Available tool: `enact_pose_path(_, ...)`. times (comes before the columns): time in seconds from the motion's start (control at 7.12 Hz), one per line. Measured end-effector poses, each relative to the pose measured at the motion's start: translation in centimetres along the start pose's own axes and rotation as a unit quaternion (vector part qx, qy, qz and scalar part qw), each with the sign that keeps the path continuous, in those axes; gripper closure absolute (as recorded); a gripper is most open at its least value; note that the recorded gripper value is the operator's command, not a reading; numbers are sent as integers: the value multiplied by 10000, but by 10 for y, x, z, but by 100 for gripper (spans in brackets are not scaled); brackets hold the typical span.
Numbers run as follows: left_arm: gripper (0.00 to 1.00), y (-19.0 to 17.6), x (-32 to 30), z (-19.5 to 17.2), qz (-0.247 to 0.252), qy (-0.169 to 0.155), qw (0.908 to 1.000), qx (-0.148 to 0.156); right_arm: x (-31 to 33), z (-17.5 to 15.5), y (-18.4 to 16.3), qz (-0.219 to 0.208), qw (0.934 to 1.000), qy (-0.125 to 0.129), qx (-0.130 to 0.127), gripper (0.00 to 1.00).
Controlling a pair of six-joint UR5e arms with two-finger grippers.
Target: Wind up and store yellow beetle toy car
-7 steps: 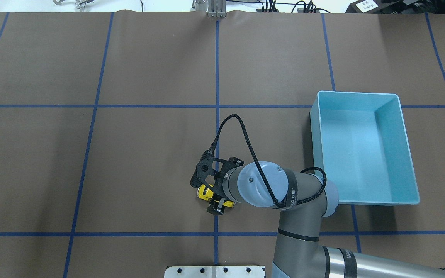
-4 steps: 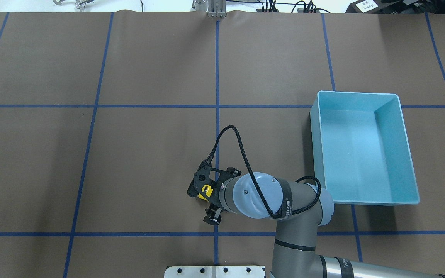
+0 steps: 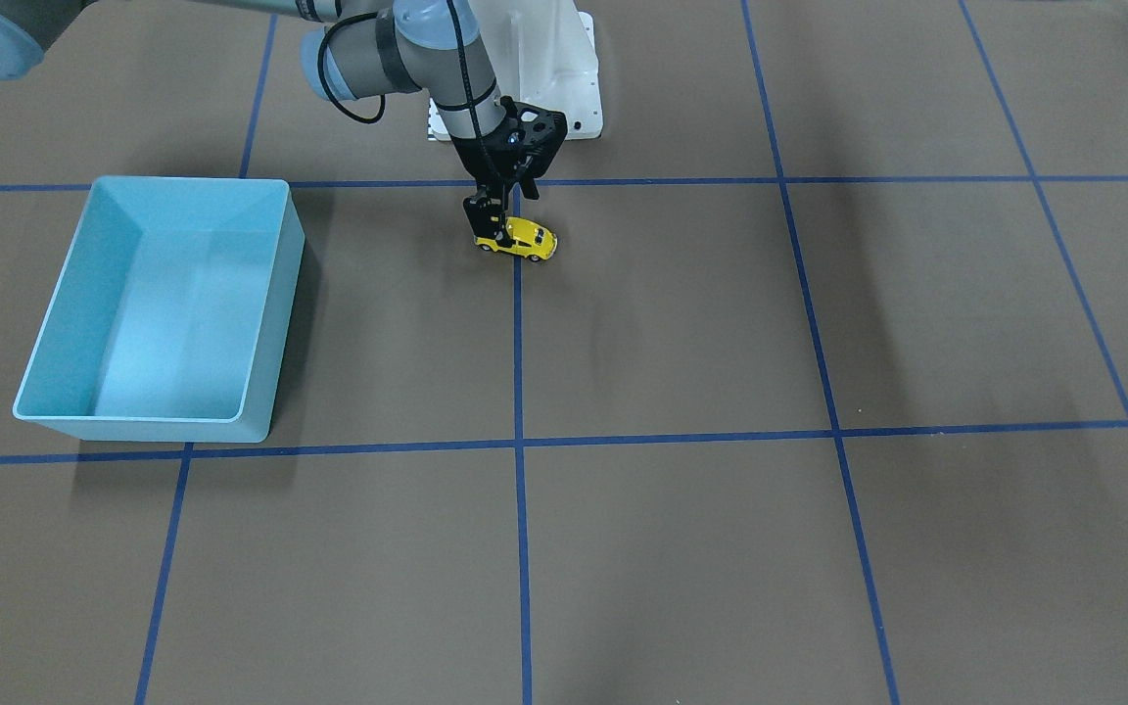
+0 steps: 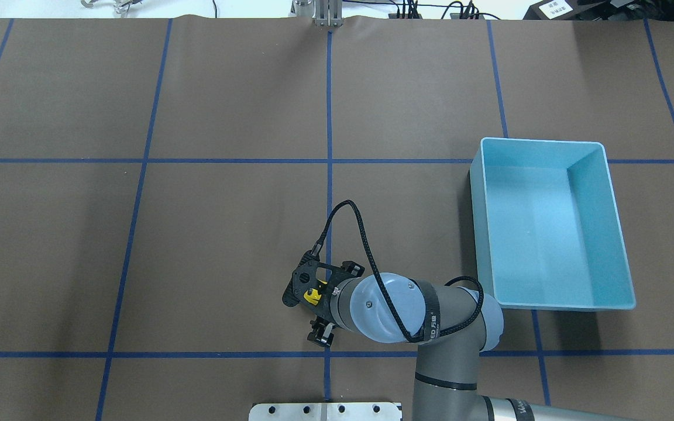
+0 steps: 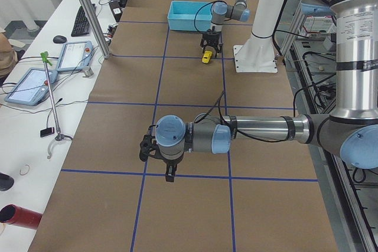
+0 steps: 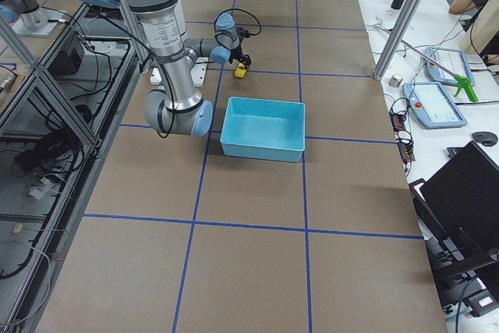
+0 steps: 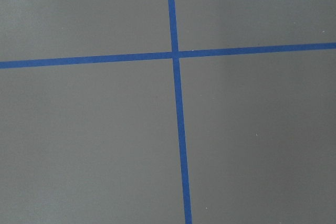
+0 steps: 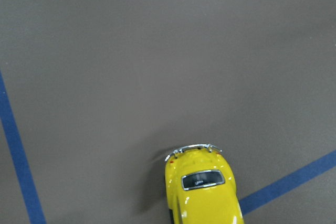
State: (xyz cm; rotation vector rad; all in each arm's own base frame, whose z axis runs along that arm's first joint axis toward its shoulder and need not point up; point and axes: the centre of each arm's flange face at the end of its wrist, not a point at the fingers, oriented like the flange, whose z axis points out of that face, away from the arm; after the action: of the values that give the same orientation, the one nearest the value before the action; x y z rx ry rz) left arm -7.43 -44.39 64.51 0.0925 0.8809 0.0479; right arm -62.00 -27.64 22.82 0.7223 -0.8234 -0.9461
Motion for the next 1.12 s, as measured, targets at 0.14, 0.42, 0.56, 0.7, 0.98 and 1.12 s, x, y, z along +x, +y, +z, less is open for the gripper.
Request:
enact_pose_path(0.14, 0, 0, 0, 0, -5, 0, 10000, -4, 0, -1, 0, -4, 10000, 19, 9, 100)
enact_pose_path(0.42, 0, 1, -1, 1, -14, 1, 10000, -12, 2, -4, -2, 14, 10000, 21, 47, 100)
enact_pose_path(0.56, 0, 1, -1, 1, -16, 1, 10000, -13, 8, -17, -11, 54, 9998, 20, 168, 100)
enact_pose_path(0.7, 0, 1, -1, 1, -17, 1, 10000, -14, 15, -34, -20, 93, 9995, 10, 301, 100)
enact_pose_path(0.98, 0, 1, -1, 1, -16, 1, 10000, -13, 25, -49, -27, 136, 9990, -6, 415, 100)
enact_pose_path(1.12, 0, 1, -1, 1, -14, 1, 10000, -12, 27, -50, -26, 140, 9991, -1, 412, 100)
